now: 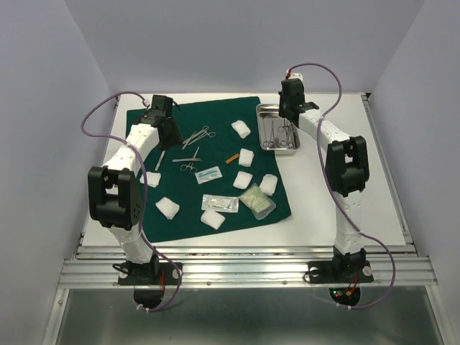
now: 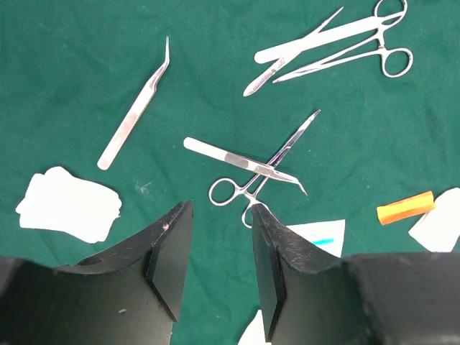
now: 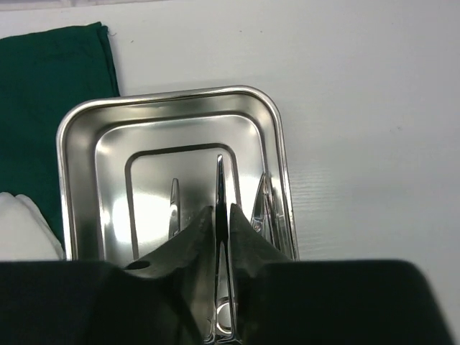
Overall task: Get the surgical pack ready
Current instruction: Place the medical item in the container, then pick up the medical item from the surgical kit.
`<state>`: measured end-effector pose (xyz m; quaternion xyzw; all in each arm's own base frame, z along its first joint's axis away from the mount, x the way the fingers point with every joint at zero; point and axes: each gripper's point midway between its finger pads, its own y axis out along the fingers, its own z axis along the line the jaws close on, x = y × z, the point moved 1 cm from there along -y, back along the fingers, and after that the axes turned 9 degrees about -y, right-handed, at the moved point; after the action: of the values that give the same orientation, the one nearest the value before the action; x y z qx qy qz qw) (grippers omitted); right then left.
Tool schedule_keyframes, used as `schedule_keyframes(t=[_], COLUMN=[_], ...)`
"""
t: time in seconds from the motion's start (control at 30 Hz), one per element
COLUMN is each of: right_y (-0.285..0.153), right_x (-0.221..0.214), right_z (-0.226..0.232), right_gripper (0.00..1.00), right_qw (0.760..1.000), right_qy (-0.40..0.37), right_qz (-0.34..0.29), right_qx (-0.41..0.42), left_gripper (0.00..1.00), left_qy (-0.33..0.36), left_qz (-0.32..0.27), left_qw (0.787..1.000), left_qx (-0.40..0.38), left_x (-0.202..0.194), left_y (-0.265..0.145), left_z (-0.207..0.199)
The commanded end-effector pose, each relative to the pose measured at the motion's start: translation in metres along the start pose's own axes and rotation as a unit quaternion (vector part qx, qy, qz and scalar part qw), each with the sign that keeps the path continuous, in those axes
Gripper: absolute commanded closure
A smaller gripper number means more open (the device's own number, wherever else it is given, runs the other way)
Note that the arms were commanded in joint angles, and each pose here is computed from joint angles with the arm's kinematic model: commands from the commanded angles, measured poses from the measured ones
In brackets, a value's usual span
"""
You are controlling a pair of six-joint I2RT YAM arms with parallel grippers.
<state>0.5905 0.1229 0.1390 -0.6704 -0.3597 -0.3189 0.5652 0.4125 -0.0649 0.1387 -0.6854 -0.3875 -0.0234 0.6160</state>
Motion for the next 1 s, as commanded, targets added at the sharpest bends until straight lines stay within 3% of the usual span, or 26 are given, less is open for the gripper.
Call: schedule_keyframes(t=[0.0, 0.07, 0.17, 0.33, 0.47, 0.57, 0.73, 0.8, 0.97], right_y=[0.007, 0.006, -0.002, -0.026, -0.063, -0.084, -0.108, -0.112, -0.121], right_x=[0.0, -0.001, 0.006, 0.024, 0.036, 0.02, -0.017, -0.031, -0.054], right_z=[0.007, 0.006, 0.005, 0.009, 0.043, 0.082, 0.134, 0.145, 0.17], right_gripper=[0.7, 0.63, 0.6, 0.6, 0.6, 0.59, 0.45, 0.4, 0.4], right_qw=[1.0, 1.0, 1.0, 0.999, 0.997, 0.995, 0.99, 0.987, 0.978], right_qy=[-0.015, -0.016, -0.013, 0.003, -0.005, -0.029, -0.062, -0.055, 0.03], right_qz=[-0.014, -0.013, -0.018, -0.034, -0.053, -0.04, -0.004, 0.02, 0.072], right_qx=[-0.001, 0.0, 0.003, 0.025, 0.06, 0.089, 0.129, 0.148, 0.192], left_gripper=[0.51, 0.51, 0.51, 0.51, 0.51, 0.51, 0.51, 0.51, 0.51], left_qy=[-0.002, -0.003, -0.003, -0.004, -0.007, -0.008, -0.009, -0.009, -0.012], left_qz=[-0.029, -0.029, -0.032, -0.037, -0.043, -0.044, -0.047, -0.049, -0.046], left_qw=[0.999, 0.999, 0.999, 0.999, 0.999, 0.999, 0.999, 0.998, 0.999], left_qx=[-0.024, -0.022, -0.023, -0.026, -0.025, -0.024, -0.023, -0.023, -0.022], left_x=[0.021, 0.02, 0.021, 0.024, 0.026, 0.024, 0.023, 0.024, 0.02], left_y=[-0.023, -0.023, -0.026, -0.03, -0.034, -0.035, -0.039, -0.041, -0.039], left_z=[-0.01, -0.009, -0.009, -0.01, -0.009, -0.007, -0.004, -0.004, -0.002])
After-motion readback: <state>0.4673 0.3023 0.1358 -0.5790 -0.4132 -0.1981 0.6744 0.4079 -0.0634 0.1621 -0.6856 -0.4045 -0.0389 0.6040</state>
